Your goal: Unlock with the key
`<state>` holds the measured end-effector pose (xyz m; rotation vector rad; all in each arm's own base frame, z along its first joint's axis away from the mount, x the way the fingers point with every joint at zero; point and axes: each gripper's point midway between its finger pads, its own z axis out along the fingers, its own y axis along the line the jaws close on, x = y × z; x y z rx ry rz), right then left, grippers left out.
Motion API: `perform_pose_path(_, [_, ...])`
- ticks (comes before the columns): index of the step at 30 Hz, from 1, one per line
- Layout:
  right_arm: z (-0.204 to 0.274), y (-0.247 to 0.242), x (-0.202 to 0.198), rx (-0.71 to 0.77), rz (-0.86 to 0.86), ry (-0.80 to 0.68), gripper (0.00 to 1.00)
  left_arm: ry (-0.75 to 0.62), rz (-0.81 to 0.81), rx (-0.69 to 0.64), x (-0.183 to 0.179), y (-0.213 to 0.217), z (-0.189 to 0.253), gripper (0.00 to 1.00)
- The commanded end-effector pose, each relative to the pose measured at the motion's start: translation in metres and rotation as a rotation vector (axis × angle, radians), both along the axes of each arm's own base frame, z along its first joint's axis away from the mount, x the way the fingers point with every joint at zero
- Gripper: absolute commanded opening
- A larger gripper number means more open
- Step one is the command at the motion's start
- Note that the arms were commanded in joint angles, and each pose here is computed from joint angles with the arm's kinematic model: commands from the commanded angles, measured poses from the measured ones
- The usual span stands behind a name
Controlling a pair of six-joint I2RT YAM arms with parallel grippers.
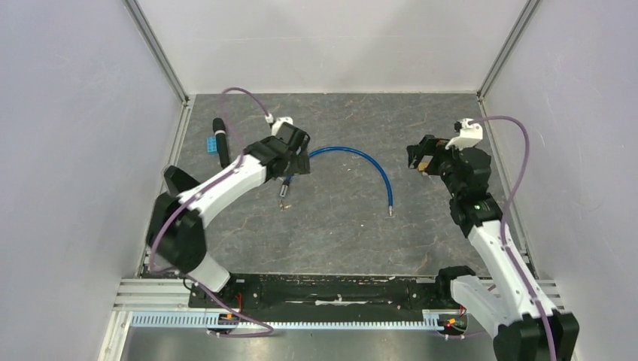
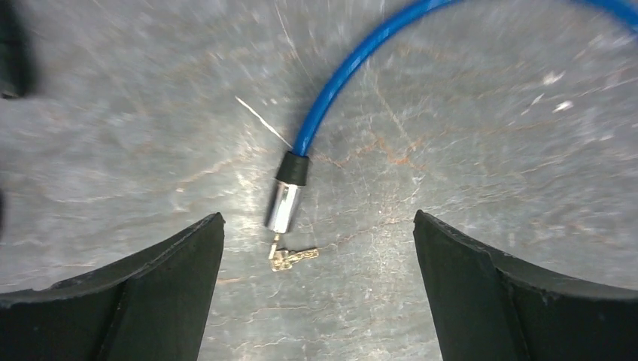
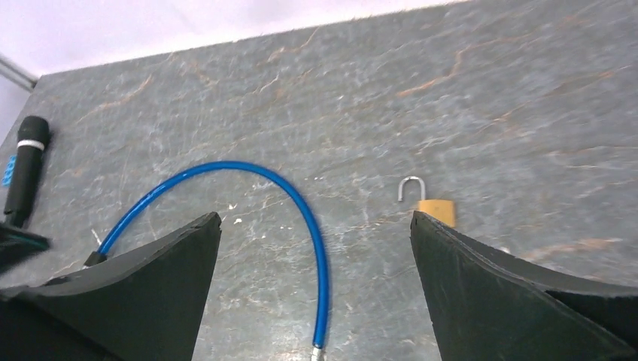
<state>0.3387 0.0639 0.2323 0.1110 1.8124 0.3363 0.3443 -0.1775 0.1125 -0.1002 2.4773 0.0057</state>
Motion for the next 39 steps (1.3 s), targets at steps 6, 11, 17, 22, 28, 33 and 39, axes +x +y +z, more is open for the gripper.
perform_pose_path(6, [0.059,-0.057,-0.062,-0.209,-0.263,-0.262,0.98,-0.524,0.141,0.03,-0.043,0.097,0.174,1.0])
perform_pose_path(11, [0.071,-0.083,-0.091,-0.294,-0.375,-0.348,0.98,-0.719,0.194,0.005,-0.082,0.139,0.215,1.0])
perform_pose_path(17, [0.07,-0.104,-0.113,-0.355,-0.476,-0.379,0.98,-0.829,0.287,-0.004,-0.109,0.171,0.211,1.0])
perform_pose_path(22, [0.056,-0.111,-0.121,-0.366,-0.521,-0.39,0.98,-0.842,0.305,-0.024,-0.117,0.177,0.192,1.0])
perform_pose_path(28, [0.041,-0.105,-0.118,-0.373,-0.505,-0.413,0.98,-0.887,0.356,-0.036,-0.125,0.189,0.189,1.0])
perform_pose_path(33, [0.04,-0.095,-0.115,-0.364,-0.457,-0.44,0.98,-0.896,0.366,-0.036,-0.126,0.191,0.188,1.0])
perform_pose_path(39, [0.038,-0.094,-0.115,-0.361,-0.453,-0.444,0.98,-0.87,0.333,-0.053,-0.119,0.18,0.182,0.99])
